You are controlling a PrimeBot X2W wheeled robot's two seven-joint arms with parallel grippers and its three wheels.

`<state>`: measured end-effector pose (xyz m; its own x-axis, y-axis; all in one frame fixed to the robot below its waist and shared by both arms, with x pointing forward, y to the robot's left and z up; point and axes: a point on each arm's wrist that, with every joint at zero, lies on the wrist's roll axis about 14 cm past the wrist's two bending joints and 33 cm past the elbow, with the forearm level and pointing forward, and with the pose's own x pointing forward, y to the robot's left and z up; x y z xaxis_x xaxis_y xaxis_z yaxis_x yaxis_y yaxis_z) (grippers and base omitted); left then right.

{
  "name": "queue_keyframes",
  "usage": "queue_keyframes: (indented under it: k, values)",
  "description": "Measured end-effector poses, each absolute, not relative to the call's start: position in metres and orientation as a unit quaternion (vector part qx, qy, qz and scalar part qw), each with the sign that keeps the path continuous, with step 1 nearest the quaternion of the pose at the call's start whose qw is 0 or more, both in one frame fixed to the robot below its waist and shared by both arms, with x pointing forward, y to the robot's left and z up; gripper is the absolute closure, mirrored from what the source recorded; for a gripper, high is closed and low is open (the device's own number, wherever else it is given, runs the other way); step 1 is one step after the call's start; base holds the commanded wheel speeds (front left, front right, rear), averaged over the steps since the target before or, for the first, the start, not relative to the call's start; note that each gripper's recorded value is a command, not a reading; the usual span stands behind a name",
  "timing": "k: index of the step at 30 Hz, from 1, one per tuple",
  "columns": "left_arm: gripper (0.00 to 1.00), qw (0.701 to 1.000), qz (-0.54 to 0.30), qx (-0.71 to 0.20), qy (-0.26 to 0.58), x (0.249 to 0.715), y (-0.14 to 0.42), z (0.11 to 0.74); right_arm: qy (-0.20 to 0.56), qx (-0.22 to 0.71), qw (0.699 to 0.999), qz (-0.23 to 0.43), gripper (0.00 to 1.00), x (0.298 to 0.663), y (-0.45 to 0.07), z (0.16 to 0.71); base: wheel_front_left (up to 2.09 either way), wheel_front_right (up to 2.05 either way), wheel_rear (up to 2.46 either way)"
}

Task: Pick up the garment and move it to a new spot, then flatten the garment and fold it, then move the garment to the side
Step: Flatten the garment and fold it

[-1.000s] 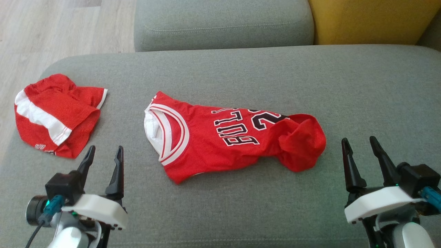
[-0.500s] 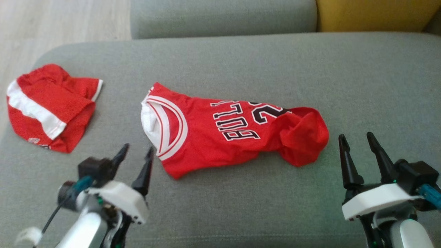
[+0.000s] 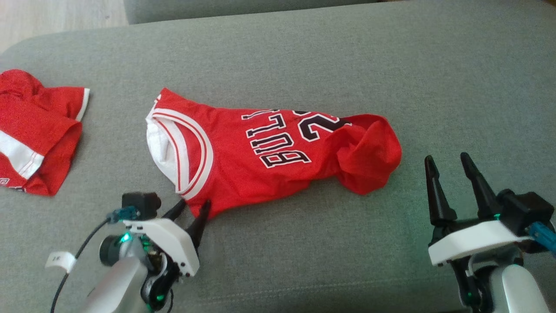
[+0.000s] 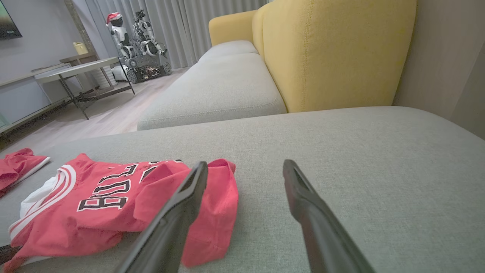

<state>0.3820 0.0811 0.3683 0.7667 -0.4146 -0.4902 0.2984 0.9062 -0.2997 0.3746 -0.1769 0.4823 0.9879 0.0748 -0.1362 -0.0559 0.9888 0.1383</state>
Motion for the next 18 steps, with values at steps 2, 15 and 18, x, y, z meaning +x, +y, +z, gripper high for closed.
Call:
queue_keyframes:
  k: [2,15,18]
  values:
    - [1.0,0.934,-0.201,-0.106,0.276,0.388,0.075,0.371,0.066,0.067,0.995,0.03,0.0,0.377,-0.179,0.484,0.0,0.0,0.0]
    - [1.0,0.95,-0.27,-0.086,0.132,0.395,0.057,0.443,0.046,0.071,0.996,0.018,0.0,0.383,-0.188,0.491,0.0,0.0,0.0]
    - [1.0,0.948,-0.297,-0.073,0.09,0.387,0.046,0.475,0.04,0.071,0.997,0.016,0.0,0.383,-0.19,0.495,0.0,0.0,0.0]
